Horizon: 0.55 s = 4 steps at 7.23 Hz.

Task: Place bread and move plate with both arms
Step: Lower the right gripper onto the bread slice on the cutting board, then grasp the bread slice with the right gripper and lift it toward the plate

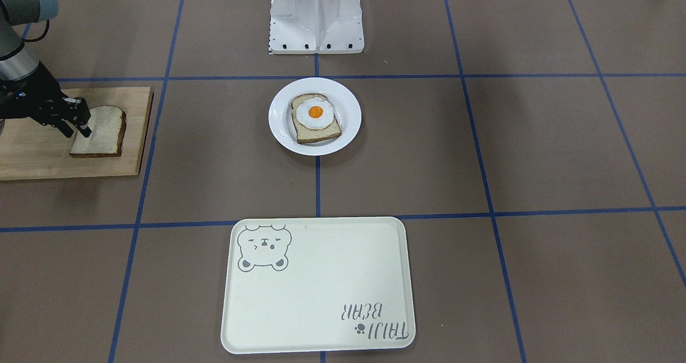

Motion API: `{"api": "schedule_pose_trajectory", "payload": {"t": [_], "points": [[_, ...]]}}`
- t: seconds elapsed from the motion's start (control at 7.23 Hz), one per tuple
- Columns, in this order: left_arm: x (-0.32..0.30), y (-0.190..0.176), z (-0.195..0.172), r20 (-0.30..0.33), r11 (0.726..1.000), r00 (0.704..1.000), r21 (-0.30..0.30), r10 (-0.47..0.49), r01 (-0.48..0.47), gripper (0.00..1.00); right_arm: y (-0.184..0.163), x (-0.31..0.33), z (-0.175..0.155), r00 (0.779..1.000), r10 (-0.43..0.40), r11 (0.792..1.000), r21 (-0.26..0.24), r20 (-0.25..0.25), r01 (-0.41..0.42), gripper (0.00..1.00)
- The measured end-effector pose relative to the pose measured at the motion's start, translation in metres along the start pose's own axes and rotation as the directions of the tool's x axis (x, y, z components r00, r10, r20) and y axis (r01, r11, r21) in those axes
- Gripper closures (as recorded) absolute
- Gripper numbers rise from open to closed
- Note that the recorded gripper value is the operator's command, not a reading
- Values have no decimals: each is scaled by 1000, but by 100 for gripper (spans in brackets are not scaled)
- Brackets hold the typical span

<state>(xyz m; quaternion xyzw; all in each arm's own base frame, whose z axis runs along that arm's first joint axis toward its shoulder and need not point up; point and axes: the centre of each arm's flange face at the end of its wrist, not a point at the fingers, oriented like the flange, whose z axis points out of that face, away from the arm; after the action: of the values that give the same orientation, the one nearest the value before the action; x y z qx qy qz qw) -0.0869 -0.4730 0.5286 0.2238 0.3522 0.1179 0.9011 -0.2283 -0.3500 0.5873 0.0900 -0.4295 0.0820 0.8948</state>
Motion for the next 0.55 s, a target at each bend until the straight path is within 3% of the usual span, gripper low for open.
{"api": "schedule_pose_trajectory", "payload": {"t": [0.28,0.55], "points": [[0,1,0,0,1000,1000,0,0,0,2,0,1,1,1000,-2,1000,-2,1,2,89],[-1,6,2,0,1000,1000,1,0,0,2,0,1,2,1000,-5,1000,-4,0,5,97]]}}
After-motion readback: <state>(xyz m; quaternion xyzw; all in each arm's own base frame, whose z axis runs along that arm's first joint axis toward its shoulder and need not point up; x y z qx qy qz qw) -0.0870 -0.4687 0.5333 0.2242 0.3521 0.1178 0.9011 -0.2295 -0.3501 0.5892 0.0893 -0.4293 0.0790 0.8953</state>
